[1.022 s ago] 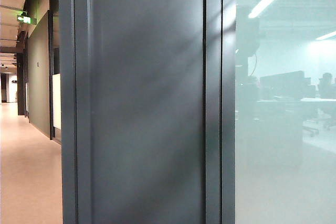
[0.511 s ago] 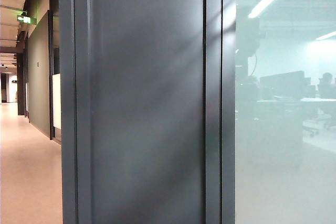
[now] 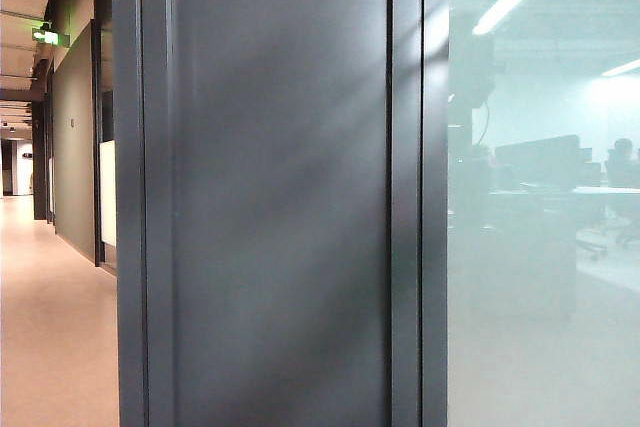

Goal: Raise the arm to find the leftmost switch on the wall and turn off the lights.

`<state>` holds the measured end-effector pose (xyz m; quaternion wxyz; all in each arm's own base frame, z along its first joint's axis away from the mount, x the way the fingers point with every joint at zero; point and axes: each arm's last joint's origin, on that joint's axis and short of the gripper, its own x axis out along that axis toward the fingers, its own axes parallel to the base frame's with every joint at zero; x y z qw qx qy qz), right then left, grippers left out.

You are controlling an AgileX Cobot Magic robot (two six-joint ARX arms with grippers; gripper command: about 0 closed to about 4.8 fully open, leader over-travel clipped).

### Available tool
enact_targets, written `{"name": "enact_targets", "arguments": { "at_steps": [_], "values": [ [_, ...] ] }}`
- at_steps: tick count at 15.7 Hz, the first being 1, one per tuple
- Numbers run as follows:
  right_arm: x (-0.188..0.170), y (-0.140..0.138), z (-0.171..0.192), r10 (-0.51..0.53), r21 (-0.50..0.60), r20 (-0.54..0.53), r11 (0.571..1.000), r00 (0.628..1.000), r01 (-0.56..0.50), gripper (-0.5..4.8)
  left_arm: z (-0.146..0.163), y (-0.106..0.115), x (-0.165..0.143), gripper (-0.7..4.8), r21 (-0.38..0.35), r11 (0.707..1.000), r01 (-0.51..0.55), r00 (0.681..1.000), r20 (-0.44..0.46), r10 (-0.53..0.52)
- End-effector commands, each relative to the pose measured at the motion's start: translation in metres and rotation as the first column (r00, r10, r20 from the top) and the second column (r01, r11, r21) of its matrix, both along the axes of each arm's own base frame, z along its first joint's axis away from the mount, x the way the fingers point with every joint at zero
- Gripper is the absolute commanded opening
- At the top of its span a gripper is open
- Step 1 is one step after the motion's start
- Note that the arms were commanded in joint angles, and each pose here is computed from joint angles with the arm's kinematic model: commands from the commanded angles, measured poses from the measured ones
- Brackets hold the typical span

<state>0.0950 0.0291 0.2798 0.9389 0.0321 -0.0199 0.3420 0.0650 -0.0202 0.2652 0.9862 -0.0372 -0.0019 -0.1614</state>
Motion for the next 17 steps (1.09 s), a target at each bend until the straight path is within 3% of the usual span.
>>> {"name": "enact_targets", "arguments": {
  "at_steps": [1,3,6,9,12,17],
  "values": [
    [0.000,0.000,0.002,0.001,0.001,0.018,1.000,1.000,-0.001,-0.01,-0.008,0.015,0.009,-0.05,-0.014,0.967,-0.255,0.967,0.014,0.255],
    [0.000,0.000,0.002,0.001,0.001,0.018,1.000,1.000,-0.001,-0.01,-0.023,0.023,0.017,-0.05,-0.026,0.930,-0.365,0.930,0.017,0.366],
    [0.000,0.000,0.002,0.001,0.001,0.018,1.000,1.000,-0.001,-0.01,-0.052,0.028,0.026,-0.05,-0.089,0.910,-0.404,0.909,0.073,0.411],
    [0.000,0.000,0.002,0.001,0.001,0.017,1.000,1.000,-0.001,-0.01,-0.072,0.029,0.029,-0.05,-0.080,0.909,-0.409,0.910,0.047,0.413],
    [0.000,0.000,0.002,0.001,0.001,0.018,1.000,1.000,-0.001,-0.01,-0.089,0.027,0.031,-0.05,-0.065,0.927,-0.370,0.927,0.029,0.373],
    [0.000,0.000,0.002,0.001,0.001,0.018,1.000,1.000,-0.001,-0.01,-0.096,0.027,0.032,-0.05,-0.015,0.937,-0.350,0.937,0.017,0.350]
  ]
}}
